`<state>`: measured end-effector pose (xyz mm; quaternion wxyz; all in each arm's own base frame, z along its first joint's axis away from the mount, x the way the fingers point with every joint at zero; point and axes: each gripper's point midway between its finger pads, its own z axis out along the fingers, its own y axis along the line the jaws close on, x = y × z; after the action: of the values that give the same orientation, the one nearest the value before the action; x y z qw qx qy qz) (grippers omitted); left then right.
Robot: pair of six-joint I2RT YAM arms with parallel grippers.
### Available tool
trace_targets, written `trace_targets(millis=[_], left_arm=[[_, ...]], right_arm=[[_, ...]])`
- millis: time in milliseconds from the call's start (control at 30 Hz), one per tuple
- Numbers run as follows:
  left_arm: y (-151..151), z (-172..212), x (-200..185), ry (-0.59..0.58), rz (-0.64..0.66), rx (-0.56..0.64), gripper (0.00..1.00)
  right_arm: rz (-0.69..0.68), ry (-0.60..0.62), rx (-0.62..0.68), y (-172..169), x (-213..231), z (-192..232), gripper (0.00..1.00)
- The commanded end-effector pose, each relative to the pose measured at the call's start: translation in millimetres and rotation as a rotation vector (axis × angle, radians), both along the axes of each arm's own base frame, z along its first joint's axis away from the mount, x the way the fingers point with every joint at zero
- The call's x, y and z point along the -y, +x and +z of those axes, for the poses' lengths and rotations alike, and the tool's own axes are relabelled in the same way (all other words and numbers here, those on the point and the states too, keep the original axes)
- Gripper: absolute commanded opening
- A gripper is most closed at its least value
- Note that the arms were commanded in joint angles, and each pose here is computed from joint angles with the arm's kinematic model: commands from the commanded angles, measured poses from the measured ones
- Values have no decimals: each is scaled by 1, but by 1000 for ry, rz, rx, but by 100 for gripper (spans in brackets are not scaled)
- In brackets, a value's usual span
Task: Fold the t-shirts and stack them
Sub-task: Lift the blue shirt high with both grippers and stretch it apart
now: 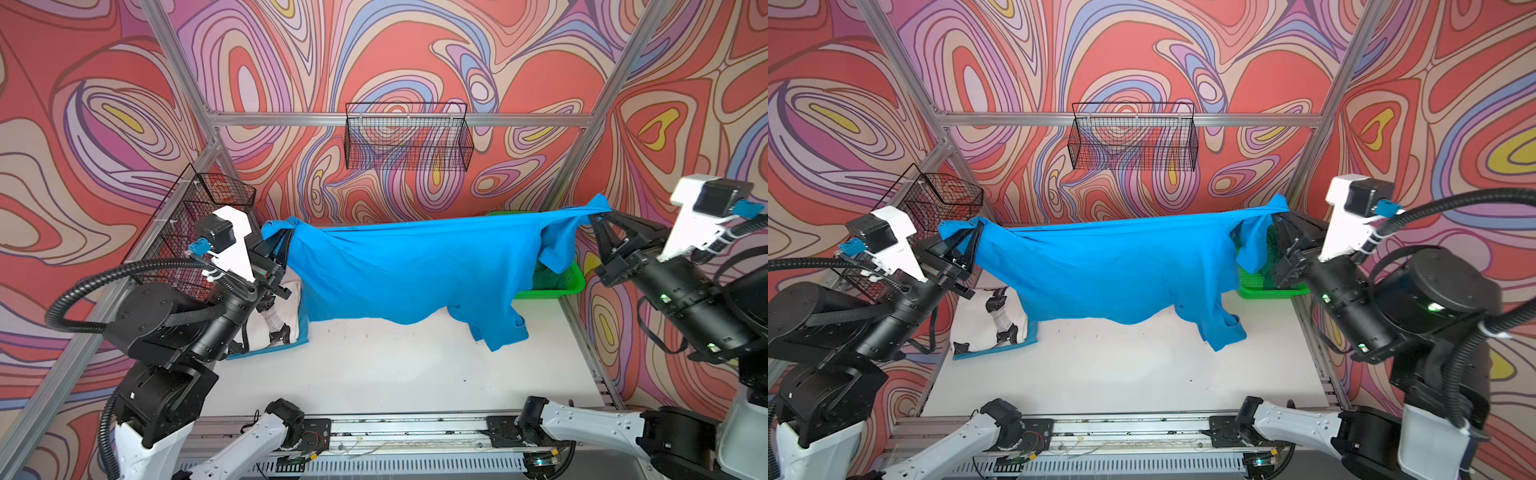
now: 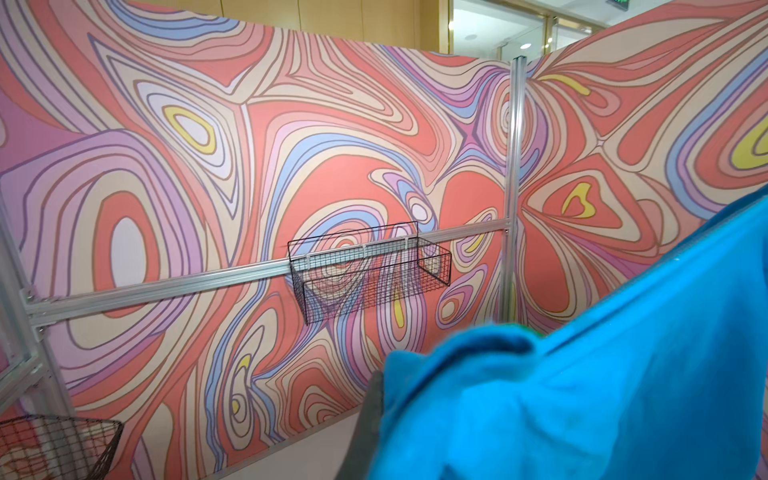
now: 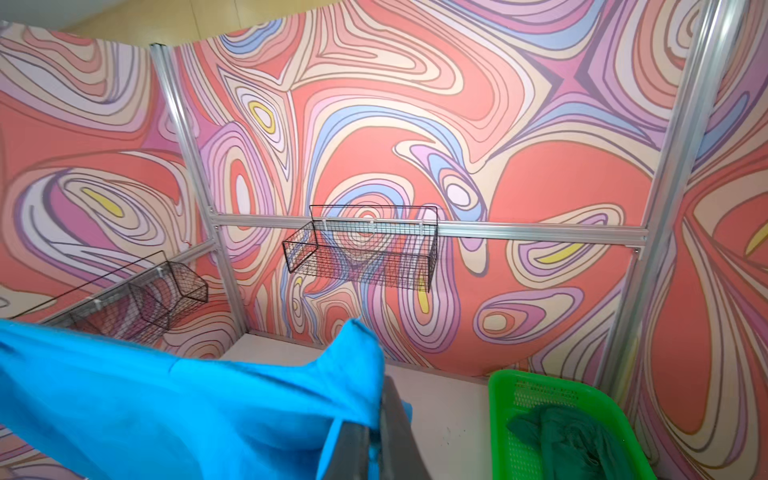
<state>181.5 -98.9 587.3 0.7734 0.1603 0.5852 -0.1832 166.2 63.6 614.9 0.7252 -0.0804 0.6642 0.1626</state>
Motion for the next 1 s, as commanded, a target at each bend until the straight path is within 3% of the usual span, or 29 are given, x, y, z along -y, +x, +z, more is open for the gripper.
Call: trace_targets(millis=[0,200,467,600,800,967], left_arm=[[-24,30,-10,-27,-11,71,0],[-30,30,-9,-40,-43,63,0],[3,-2,-8,22,49,-48,0],[46,-45,3,111,117,-166,0],[133,-108,21,234,245,-274,0],[211,-116,16,123,266,-333,0]], right_arm=[[-1,53,44,-21,27,16,0],[-44,90,40,-22,39,23,0],[-191,-22,-48,15,24,-6,0],[-276,-155,-101,51,-6,-45,0],[-388,-349,-69,116,-62,-86,0],[-412,-272,-91,211,-60,-90,0]])
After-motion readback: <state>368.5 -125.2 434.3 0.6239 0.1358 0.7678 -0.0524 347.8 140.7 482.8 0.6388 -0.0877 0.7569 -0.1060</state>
